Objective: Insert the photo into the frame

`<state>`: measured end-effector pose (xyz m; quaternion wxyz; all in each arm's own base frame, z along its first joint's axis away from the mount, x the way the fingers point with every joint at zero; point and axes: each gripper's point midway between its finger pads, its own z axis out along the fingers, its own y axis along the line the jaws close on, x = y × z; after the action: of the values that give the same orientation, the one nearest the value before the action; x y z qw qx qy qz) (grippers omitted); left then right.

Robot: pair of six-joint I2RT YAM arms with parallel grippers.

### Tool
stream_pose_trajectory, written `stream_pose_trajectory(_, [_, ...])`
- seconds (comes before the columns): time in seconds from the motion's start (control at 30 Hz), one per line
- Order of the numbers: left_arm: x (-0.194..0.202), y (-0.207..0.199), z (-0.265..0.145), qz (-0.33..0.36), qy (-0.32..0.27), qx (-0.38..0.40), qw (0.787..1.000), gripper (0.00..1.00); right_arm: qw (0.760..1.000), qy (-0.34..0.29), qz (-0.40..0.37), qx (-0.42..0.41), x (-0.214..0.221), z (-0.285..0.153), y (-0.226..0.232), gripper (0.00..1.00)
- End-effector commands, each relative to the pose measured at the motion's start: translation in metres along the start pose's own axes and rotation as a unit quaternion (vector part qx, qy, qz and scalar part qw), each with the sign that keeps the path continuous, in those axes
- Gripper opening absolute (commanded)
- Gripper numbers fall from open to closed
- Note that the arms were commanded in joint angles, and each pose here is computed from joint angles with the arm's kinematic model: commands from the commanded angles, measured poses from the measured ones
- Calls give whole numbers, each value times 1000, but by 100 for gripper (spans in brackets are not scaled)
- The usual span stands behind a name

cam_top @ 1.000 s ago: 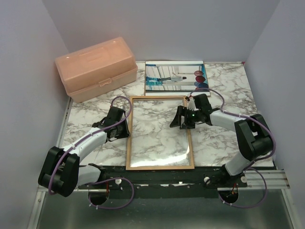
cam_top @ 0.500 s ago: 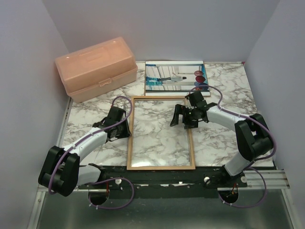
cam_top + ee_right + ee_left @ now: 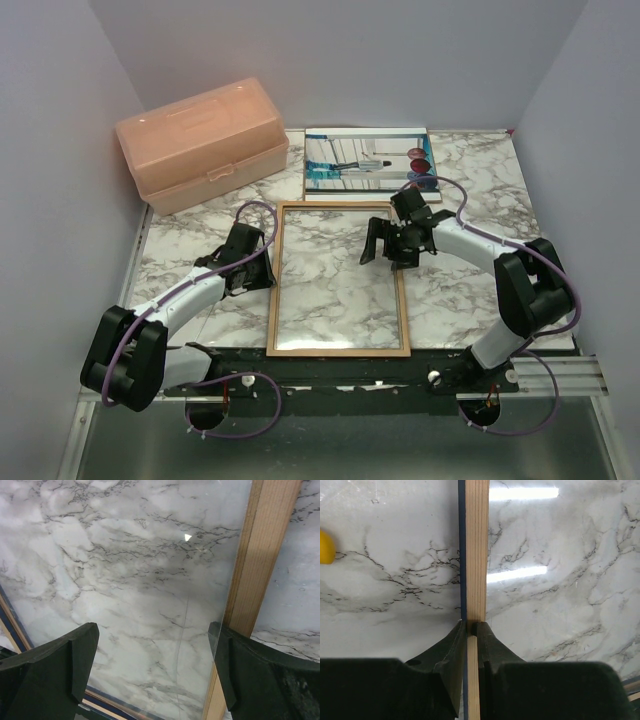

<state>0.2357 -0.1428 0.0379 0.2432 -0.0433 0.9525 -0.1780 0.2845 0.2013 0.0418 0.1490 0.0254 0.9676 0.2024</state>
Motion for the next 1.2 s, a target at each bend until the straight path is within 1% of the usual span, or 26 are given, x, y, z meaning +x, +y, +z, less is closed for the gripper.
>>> stream_pose_trajectory(0.0, [9, 4, 2, 3, 19, -9, 1000, 16, 999, -11, -1, 42, -8, -12, -5, 100])
stream_pose_trajectory(0.27, [9, 4, 1, 3, 18, -8, 1000, 16, 996, -15, 1, 87, -11, -21, -15, 100])
stream_pose_trajectory(0.43, [9, 4, 1, 3, 18, -9, 1000, 16, 994, -23, 2, 109, -14, -29, -21, 100])
stream_pose_trajectory(0.5, [9, 4, 1, 3, 18, -9, 1000, 17, 991, -33, 4, 130, -17, -31, -28, 100])
stream_pose_trajectory(0.57, [9, 4, 1, 2, 19, -9, 1000, 21, 990, -37, 4, 138, -17, -32, -32, 100])
stream_pose_trajectory(0.63, [9, 4, 1, 3, 19, -9, 1000, 28, 989, -34, 5, 143, -13, -29, -37, 100])
stream_pose_trajectory(0.73, [10, 1, 2, 3, 22, -1, 1000, 46, 990, -24, 8, 141, -6, -20, -41, 99])
stream_pose_trajectory(0.83, [13, -3, 3, -1, 31, 11, 999, 60, 994, -3, 21, 104, 6, -11, -38, 98])
stream_pose_trajectory(0.9, [17, -9, 6, -5, 40, 26, 999, 65, 997, 8, 34, 76, 12, -6, -35, 97])
stream_pose_trajectory(1.03, [22, -26, 9, -13, 54, 62, 997, 66, 997, 22, 45, 55, 22, 0, -35, 96])
stream_pose_trajectory(1.17, [25, -43, 11, -3, 66, 78, 995, 64, 997, 26, 51, 44, 27, -1, -35, 94])
